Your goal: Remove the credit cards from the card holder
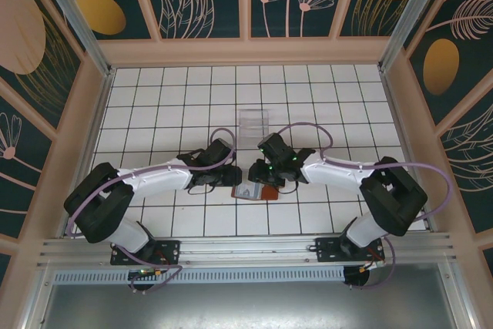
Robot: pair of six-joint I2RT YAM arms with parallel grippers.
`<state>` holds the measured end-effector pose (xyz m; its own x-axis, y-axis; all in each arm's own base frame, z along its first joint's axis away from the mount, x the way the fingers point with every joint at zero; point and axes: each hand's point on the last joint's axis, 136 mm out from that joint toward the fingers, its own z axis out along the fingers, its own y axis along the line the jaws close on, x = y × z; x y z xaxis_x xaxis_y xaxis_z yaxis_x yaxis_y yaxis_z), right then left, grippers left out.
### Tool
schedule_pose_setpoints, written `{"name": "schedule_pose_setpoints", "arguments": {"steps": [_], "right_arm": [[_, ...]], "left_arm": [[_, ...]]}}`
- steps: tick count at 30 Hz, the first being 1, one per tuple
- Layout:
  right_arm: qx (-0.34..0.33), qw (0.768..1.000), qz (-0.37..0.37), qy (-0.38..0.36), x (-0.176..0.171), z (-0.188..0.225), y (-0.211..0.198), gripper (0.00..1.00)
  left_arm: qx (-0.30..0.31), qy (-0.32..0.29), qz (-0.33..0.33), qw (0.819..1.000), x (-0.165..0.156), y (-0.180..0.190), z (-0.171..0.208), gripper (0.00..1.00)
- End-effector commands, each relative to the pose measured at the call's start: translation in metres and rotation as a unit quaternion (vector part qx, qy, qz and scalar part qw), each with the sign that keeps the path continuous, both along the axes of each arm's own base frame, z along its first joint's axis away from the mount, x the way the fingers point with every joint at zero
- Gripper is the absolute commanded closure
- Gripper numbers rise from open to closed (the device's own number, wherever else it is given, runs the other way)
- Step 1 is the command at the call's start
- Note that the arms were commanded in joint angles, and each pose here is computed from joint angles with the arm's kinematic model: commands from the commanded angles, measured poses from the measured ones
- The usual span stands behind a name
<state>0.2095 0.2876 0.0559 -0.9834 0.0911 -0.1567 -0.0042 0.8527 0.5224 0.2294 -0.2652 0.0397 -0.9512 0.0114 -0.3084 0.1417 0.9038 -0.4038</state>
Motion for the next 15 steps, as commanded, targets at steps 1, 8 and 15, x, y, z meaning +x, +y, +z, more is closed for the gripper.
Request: {"name": "schedule_pose_setpoints", "arguments": {"steps": [1,8,15], "right_arm": [[-0.019,1.000,-0.015,0.010,-0.009,-0.007,-0.015,0.65],[-0.005,1.000,-0.013,0.023,-0.013,-0.027,-0.014,0.68],[0.006,1.000,-0.010,0.027,-0.012,-0.036,-0.009,0.73]], "left_arm": [[-0.002,0.001,-0.003,1.000,0.004,-0.006,0.004,0.58],[-0.015,0.015,-0.022,1.000,0.003,-0.019,-0.002,0.60],[-0.006,0.029,-0.024,0.999,-0.002,-0.016,-0.016,0.64]]}}
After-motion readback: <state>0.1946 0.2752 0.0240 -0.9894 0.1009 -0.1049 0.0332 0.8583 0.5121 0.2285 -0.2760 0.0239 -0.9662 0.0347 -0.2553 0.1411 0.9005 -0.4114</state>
